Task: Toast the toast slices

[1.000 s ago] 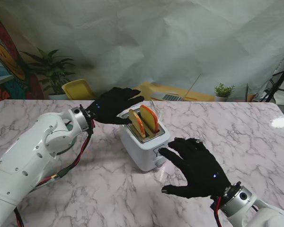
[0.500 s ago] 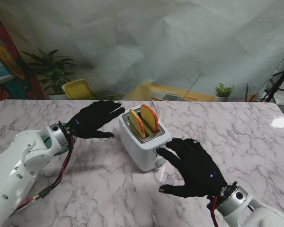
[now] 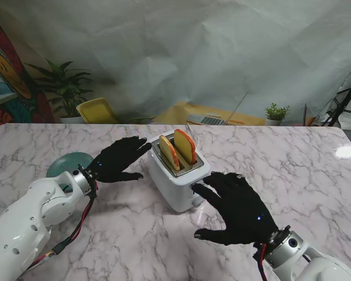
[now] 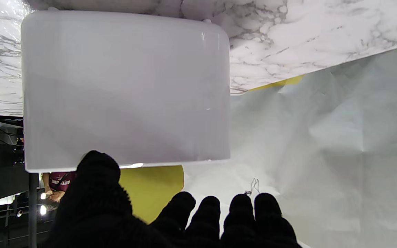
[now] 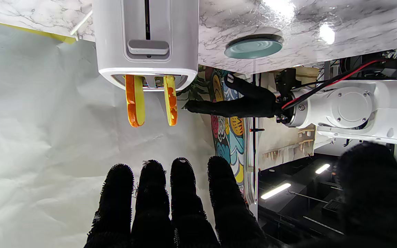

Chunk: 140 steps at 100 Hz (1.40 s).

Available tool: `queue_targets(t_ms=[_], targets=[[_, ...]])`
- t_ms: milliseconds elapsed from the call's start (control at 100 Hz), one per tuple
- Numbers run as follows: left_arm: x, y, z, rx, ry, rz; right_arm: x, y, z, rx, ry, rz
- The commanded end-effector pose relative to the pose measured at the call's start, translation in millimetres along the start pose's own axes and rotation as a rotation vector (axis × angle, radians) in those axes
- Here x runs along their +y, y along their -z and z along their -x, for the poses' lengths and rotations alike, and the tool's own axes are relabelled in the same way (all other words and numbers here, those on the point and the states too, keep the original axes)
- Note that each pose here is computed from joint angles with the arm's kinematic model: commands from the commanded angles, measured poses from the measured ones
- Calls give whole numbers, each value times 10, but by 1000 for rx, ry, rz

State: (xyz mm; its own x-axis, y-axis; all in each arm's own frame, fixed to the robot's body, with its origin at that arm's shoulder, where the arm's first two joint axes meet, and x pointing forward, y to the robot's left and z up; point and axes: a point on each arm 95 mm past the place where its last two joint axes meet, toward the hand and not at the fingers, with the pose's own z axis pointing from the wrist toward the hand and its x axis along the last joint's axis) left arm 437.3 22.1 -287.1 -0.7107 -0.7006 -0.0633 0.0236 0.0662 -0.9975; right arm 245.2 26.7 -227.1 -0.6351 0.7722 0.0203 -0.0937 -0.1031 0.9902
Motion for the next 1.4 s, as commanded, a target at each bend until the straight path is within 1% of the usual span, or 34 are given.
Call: queue_targets(t_ms=[0,110,250,420,710,810,970,1120,1390], targets=[[63,-48,-14,-6,17,16,-32,10,1,-6,-3,-9],[115,-102,-32,-8,28,22,-64,12,-1,-6,-6,-22],[151,-140,-56,-4,34,28,-152,11,21,-3,15,-58],[178,-146,-80,11,32,39,-277,-6,41,-19,11,-88],[183,-138,-88,20,34,57,-420,-104,80,-15,21,-125],[199,-120,-88,23,31,64,-494,-154,90,-16,15,-129],[211,-104,-98,22,33,72,-612,-258,141,-24,31,-129],[212,-100,-106,22,34,74,-713,-342,213,-42,43,-111],[216,-91,-102,23,30,74,-879,-388,300,-75,20,-132]])
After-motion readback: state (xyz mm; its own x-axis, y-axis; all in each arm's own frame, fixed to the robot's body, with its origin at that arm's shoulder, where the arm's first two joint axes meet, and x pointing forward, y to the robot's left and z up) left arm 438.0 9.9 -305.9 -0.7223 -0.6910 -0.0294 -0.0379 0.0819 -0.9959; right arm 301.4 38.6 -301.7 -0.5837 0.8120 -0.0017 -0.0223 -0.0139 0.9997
